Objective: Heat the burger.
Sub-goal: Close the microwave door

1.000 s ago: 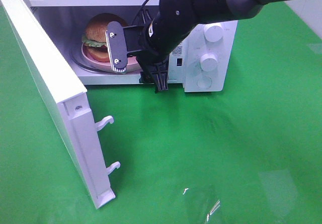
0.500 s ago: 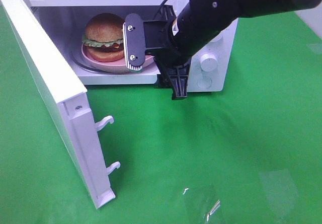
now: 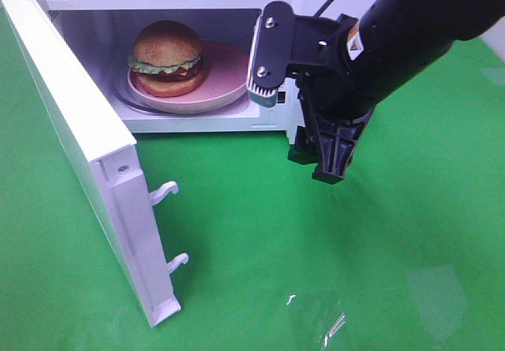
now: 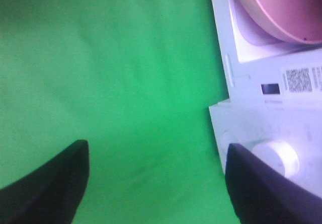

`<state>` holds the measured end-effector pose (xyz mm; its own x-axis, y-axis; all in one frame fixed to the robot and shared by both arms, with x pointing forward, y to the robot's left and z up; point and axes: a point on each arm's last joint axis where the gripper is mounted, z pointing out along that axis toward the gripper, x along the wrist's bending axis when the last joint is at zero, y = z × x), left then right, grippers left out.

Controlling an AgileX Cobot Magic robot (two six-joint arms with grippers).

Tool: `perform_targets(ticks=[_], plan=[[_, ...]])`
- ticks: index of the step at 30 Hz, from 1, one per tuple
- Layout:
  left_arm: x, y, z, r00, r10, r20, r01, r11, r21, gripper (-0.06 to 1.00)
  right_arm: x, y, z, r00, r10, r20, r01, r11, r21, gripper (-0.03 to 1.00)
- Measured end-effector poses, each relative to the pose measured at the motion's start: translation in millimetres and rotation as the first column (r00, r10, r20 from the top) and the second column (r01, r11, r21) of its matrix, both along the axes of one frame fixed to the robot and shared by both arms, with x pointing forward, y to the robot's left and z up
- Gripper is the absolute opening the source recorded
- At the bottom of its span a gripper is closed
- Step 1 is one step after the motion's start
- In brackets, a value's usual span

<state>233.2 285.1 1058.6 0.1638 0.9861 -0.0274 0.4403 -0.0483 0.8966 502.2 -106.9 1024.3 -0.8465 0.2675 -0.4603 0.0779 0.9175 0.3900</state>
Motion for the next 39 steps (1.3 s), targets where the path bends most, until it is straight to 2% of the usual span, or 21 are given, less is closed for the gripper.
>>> perform_targets(ticks=[1, 3, 4, 5, 6, 7, 8, 9, 10, 11, 12, 13, 14, 15, 16, 17, 18, 19, 22, 26, 39], plan=[[0.0, 0.0, 0.0, 1.000, 0.000, 0.000, 0.000, 1.000, 0.000, 0.91, 0.0, 0.0, 0.0, 1.000, 0.000, 0.000, 0.000, 1.000, 0.000, 0.73], [0.0, 0.0, 0.0, 1.000, 0.000, 0.000, 0.000, 1.000, 0.000, 0.91, -8.3, -12.0, 8.4, 0.991, -0.124, -0.052, 0.128, 0.989, 0.072, 0.73], [0.0, 0.0, 0.0, 1.000, 0.000, 0.000, 0.000, 1.000, 0.000, 0.91, -8.3, -12.0, 8.4, 0.991, -0.124, -0.052, 0.128, 0.989, 0.072, 0.73], [0.0, 0.0, 0.0, 1.000, 0.000, 0.000, 0.000, 1.000, 0.000, 0.91, -9.7, -23.8, 13.5, 0.971, -0.218, -0.097, 0.228, 0.968, 0.108, 0.73], [0.0, 0.0, 0.0, 1.000, 0.000, 0.000, 0.000, 1.000, 0.000, 0.91, -9.7, -23.8, 13.5, 0.971, -0.218, -0.097, 0.228, 0.968, 0.108, 0.73], [0.0, 0.0, 0.0, 1.000, 0.000, 0.000, 0.000, 1.000, 0.000, 0.91, -9.2, -37.8, 18.5, 0.938, -0.317, -0.144, 0.335, 0.934, 0.125, 0.73], [0.0, 0.0, 0.0, 1.000, 0.000, 0.000, 0.000, 1.000, 0.000, 0.91, -9.2, -37.8, 18.5, 0.938, -0.317, -0.144, 0.335, 0.934, 0.125, 0.73], [0.0, 0.0, 0.0, 1.000, 0.000, 0.000, 0.000, 1.000, 0.000, 0.91, -8.9, -54.9, 22.1, 0.882, -0.426, -0.200, 0.454, 0.882, 0.123, 0.73], [0.0, 0.0, 0.0, 1.000, 0.000, 0.000, 0.000, 1.000, 0.000, 0.91, -8.9, -54.9, 22.1, 0.882, -0.426, -0.200, 0.454, 0.882, 0.123, 0.73], [0.0, 0.0, 0.0, 1.000, 0.000, 0.000, 0.000, 1.000, 0.000, 0.91, -9.6, -70.6, 24.2, 0.801, -0.536, -0.266, 0.579, 0.807, 0.117, 0.73], [0.0, 0.0, 0.0, 1.000, 0.000, 0.000, 0.000, 1.000, 0.000, 0.91, -9.6, -70.6, 24.2, 0.801, -0.536, -0.266, 0.579, 0.807, 0.117, 0.73], [0.0, 0.0, 0.0, 1.000, 0.000, 0.000, 0.000, 1.000, 0.000, 0.91, -9.9, -86.4, 26.3, 0.721, -0.619, -0.311, 0.674, 0.732, 0.104, 0.74], [0.0, 0.0, 0.0, 1.000, 0.000, 0.000, 0.000, 1.000, 0.000, 0.91, -10.8, -92.6, 27.5, 0.690, -0.646, -0.325, 0.704, 0.704, 0.094, 0.74], [0.0, 0.0, 0.0, 1.000, 0.000, 0.000, 0.000, 1.000, 0.000, 0.91, -10.8, -92.6, 27.5, 0.690, -0.646, -0.325, 0.704, 0.704, 0.094, 0.74], [0.0, 0.0, 0.0, 1.000, 0.000, 0.000, 0.000, 1.000, 0.000, 0.91, -15.7, -104.3, 31.6, 0.634, -0.690, -0.349, 0.752, 0.656, 0.067, 0.75], [0.0, 0.0, 0.0, 1.000, 0.000, 0.000, 0.000, 1.000, 0.000, 0.91, -15.7, -104.3, 31.6, 0.634, -0.690, -0.349, 0.752, 0.656, 0.067, 0.75], [0.0, 0.0, 0.0, 1.000, 0.000, 0.000, 0.000, 1.000, 0.000, 0.91, -21.8, -112.1, 36.2, 0.601, -0.713, -0.360, 0.775, 0.631, 0.045, 0.76], [0.0, 0.0, 0.0, 1.000, 0.000, 0.000, 0.000, 1.000, 0.000, 0.91, -21.8, -112.1, 36.2, 0.601, -0.713, -0.360, 0.775, 0.631, 0.045, 0.76], [0.0, 0.0, 0.0, 1.000, 0.000, 0.000, 0.000, 1.000, 0.000, 0.91, -38.3, -119.3, 46.7, 0.554, -0.739, -0.383, 0.802, 0.597, 0.008, 0.76], [0.0, 0.0, 0.0, 1.000, 0.000, 0.000, 0.000, 1.000, 0.000, 0.91, -56.7, -125.4, 60.7, 0.535, -0.746, -0.396, 0.816, 0.578, 0.011, 0.76], [0.0, 0.0, 0.0, 1.000, 0.000, 0.000, 0.000, 1.000, 0.000, 0.91, -124.0, -150.0, 109.6, 0.596, -0.730, -0.333, 0.803, 0.545, 0.242, 0.76]])
